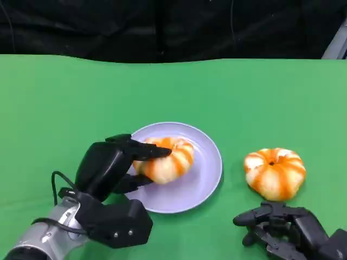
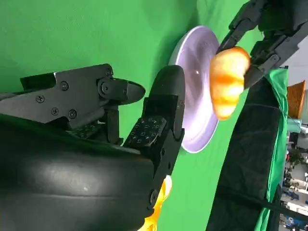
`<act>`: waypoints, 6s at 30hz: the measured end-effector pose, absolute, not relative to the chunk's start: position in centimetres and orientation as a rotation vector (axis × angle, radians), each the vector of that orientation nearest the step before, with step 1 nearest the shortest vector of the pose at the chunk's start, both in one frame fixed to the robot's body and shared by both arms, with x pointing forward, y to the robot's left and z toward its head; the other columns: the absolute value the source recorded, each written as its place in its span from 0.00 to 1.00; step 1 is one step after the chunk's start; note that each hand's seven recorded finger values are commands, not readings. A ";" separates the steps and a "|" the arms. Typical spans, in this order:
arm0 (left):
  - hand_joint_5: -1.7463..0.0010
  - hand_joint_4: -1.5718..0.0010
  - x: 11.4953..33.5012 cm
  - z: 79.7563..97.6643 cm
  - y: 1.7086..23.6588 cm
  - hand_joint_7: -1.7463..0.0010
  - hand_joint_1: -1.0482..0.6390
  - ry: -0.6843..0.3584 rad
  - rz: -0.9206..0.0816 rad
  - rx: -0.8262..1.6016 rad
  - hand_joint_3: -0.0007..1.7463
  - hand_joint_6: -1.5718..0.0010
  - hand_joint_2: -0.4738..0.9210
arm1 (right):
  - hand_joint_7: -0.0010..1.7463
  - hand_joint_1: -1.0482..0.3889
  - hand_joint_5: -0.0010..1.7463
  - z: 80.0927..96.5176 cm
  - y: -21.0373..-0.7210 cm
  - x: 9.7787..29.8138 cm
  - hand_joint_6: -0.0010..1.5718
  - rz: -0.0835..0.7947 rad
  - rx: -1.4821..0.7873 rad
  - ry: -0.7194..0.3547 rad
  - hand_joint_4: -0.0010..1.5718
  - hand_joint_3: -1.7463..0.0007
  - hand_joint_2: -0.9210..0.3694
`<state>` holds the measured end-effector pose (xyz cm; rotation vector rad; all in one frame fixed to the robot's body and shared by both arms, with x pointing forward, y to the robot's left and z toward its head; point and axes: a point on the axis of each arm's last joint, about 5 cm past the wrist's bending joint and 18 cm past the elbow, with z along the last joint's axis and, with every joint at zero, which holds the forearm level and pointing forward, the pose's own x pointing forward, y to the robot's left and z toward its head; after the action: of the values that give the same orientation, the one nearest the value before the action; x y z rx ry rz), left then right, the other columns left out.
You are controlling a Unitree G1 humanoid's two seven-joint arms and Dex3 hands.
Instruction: Grasp the bread from the table and place it into the plate.
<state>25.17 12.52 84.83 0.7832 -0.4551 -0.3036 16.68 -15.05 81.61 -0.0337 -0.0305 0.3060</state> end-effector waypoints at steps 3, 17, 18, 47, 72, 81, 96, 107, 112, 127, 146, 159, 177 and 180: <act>0.60 0.44 25.2 84.8 12.5 1.00 0.63 -0.449 -0.309 0.785 0.01 0.20 1.00 | 0.23 0.68 0.66 81.6 -15.0 16.7 0.67 0.306 -0.033 -0.031 0.51 0.78 0.00; 0.68 0.44 25.5 84.6 12.6 1.00 0.58 -0.386 -0.338 0.821 0.01 0.24 1.00 | 0.23 0.67 0.66 81.6 -15.0 16.7 0.68 0.306 -0.032 -0.030 0.52 0.79 0.00; 0.73 0.42 25.5 84.6 12.6 1.00 0.57 -0.384 -0.338 0.823 0.00 0.25 1.00 | 0.22 0.67 0.66 81.6 -15.0 16.7 0.68 0.306 -0.032 -0.030 0.52 0.79 0.00; 1.00 0.67 25.3 84.6 12.7 1.00 0.10 -0.399 -0.397 0.788 0.43 0.76 1.00 | 0.21 0.68 0.65 81.6 -14.7 16.7 0.68 0.307 -0.037 -0.031 0.52 0.78 0.00; 0.98 0.67 25.3 85.6 13.6 0.99 0.08 -0.441 -0.377 0.632 0.44 0.81 1.00 | 0.20 0.68 0.65 81.4 -14.6 16.6 0.69 0.310 -0.034 -0.021 0.52 0.78 0.00; 0.98 0.63 24.4 85.6 13.9 0.98 0.14 -0.503 -0.296 0.459 0.40 0.76 1.00 | 0.20 0.68 0.64 81.4 -14.6 16.7 0.69 0.310 -0.036 -0.022 0.52 0.77 0.00; 0.99 0.60 22.5 85.0 16.5 0.99 0.18 -0.488 -0.235 0.275 0.38 0.74 1.00 | 0.20 0.69 0.67 81.3 -14.7 16.9 0.69 0.311 -0.039 -0.022 0.51 0.77 0.00; 0.99 0.58 21.0 83.7 17.9 1.00 0.18 -0.410 -0.190 0.068 0.37 0.75 1.00 | 0.20 0.68 0.68 81.2 -14.7 16.9 0.69 0.312 -0.040 -0.021 0.51 0.78 0.00; 0.99 0.57 20.3 83.2 18.4 1.00 0.19 -0.384 -0.149 0.003 0.38 0.74 1.00 | 0.20 0.68 0.67 81.2 -14.7 16.9 0.69 0.321 -0.038 -0.018 0.51 0.78 0.00; 0.98 0.53 18.5 81.6 19.9 0.99 0.20 -0.303 -0.101 -0.106 0.36 0.71 1.00 | 0.19 0.68 0.66 81.1 -15.1 17.0 0.69 0.330 -0.035 -0.016 0.52 0.78 0.00; 0.99 0.51 16.2 80.1 20.2 0.99 0.32 -0.201 -0.052 -0.196 0.30 0.66 1.00 | 0.19 0.67 0.65 81.1 -15.2 17.0 0.70 0.330 -0.041 -0.018 0.51 0.78 0.00; 0.98 0.45 16.1 80.1 20.0 0.97 0.73 -0.189 -0.066 -0.177 0.29 0.52 1.00 | 0.18 0.66 0.65 81.1 -15.4 17.0 0.70 0.332 -0.037 -0.026 0.52 0.79 0.00; 0.12 0.44 16.2 80.6 20.0 0.28 0.68 -0.217 -0.078 -0.033 0.47 0.44 0.88 | 0.17 0.66 0.64 81.1 -15.5 17.0 0.71 0.327 -0.039 -0.027 0.52 0.79 0.00; 0.08 0.45 16.1 80.6 20.0 0.23 0.67 -0.213 -0.093 -0.024 0.51 0.46 0.86 | 0.16 0.66 0.64 81.1 -15.5 17.0 0.71 0.326 -0.040 -0.029 0.52 0.79 0.00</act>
<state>16.11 19.99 80.60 -0.0241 -0.2128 -0.0931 16.96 -15.52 81.10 -0.0397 -0.0289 0.3261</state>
